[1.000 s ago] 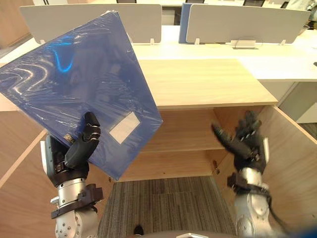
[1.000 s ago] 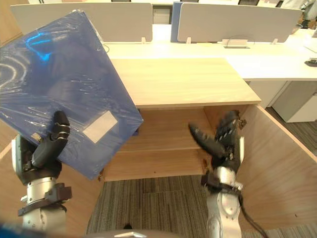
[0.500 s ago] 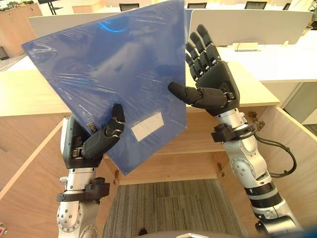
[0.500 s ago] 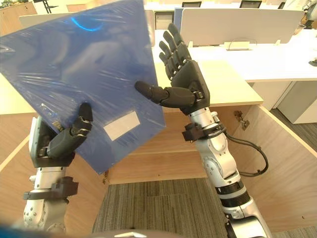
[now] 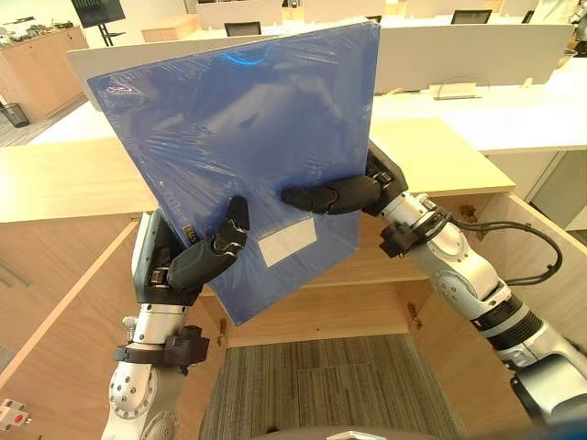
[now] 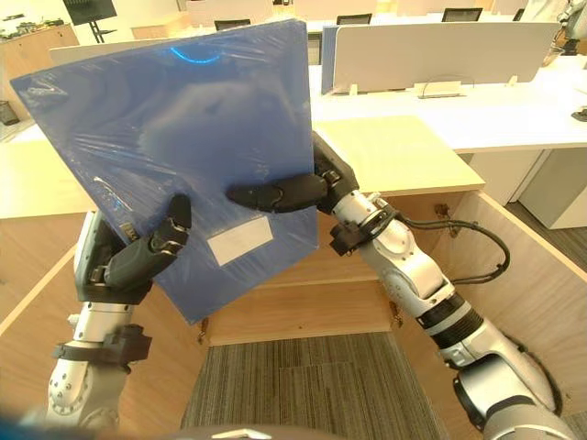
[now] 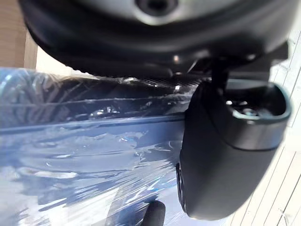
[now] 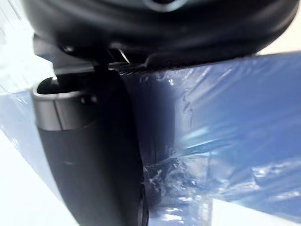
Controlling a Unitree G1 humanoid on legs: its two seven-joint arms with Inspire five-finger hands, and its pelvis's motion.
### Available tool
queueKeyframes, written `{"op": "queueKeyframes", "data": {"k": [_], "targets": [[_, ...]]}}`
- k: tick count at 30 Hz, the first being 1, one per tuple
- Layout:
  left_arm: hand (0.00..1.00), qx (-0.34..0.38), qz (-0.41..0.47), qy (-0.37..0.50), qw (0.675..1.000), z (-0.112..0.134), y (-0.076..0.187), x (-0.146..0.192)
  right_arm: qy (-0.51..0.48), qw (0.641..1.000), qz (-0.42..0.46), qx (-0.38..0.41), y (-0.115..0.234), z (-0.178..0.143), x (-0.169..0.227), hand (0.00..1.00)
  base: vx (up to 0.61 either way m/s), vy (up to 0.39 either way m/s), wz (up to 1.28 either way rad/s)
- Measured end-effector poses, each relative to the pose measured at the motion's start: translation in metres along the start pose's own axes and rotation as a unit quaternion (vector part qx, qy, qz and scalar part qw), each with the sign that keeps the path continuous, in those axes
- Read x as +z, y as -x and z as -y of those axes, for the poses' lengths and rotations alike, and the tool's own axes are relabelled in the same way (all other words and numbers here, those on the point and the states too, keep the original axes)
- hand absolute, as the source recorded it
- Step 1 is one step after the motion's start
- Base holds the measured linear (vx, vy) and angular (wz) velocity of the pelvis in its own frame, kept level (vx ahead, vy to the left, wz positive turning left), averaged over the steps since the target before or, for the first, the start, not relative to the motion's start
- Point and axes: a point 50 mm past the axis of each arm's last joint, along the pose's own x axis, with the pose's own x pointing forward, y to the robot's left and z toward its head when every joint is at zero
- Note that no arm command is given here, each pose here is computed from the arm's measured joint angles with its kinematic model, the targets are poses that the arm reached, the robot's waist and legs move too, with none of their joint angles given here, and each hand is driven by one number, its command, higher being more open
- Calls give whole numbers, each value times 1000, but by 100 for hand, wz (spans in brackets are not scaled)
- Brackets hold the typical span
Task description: Walk over to the cabinet, pick up the folder, carry it to the office cabinet, place the folder inside the office cabinet, then close the office cabinet door
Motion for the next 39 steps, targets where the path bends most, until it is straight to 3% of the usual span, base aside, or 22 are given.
{"op": "queueKeyframes", "data": {"k": [1, 5, 10, 17, 23, 26, 27, 31, 35, 36, 39], "targets": [[100, -7, -5, -5, 1000, -3, 0, 0, -2, 1000, -19, 14, 1, 0, -1, 0, -34, 11, 2], [100, -37, -56, -17, 998, -15, 1, -10, -12, 993, -102, 59, 17, 7, -9, 0, -9, 3, 0], [100, -94, -192, 6, 977, -29, 17, -44, 40, 983, -144, 108, 35, 8, 0, 0, -3, 3, -1], [100, -213, -384, 65, 896, -22, 72, -95, 164, 961, -157, 160, 53, -11, -1, 0, -18, 5, -4], [100, -218, -461, 0, 860, -38, 104, -121, 197, 950, -167, 178, 66, -37, -34, 0, -56, 8, -15], [100, -189, -519, -21, 833, -48, 131, -143, 234, 937, -174, 193, 74, -51, -53, 0, -31, 13, -18], [100, -179, -556, -47, 811, -55, 146, -154, 249, 928, -190, 201, 79, -53, -67, 0, -15, 11, -16], [100, -132, -612, -94, 774, -59, 177, -175, 305, 890, -268, 208, 97, -46, -103, 0, -13, 11, -21], [100, -9, -642, -85, 762, -58, 202, -193, 362, 816, -404, 197, 130, -14, -149, 0, -49, 23, -16], [100, 51, -642, -68, 762, -56, 207, -198, 381, 797, -428, 191, 131, -5, -156, 0, -87, 36, -49], [100, 199, -638, -23, 743, -57, 221, -204, 397, 781, -458, 153, 113, 12, -169, 0, -105, 33, -61]]}}
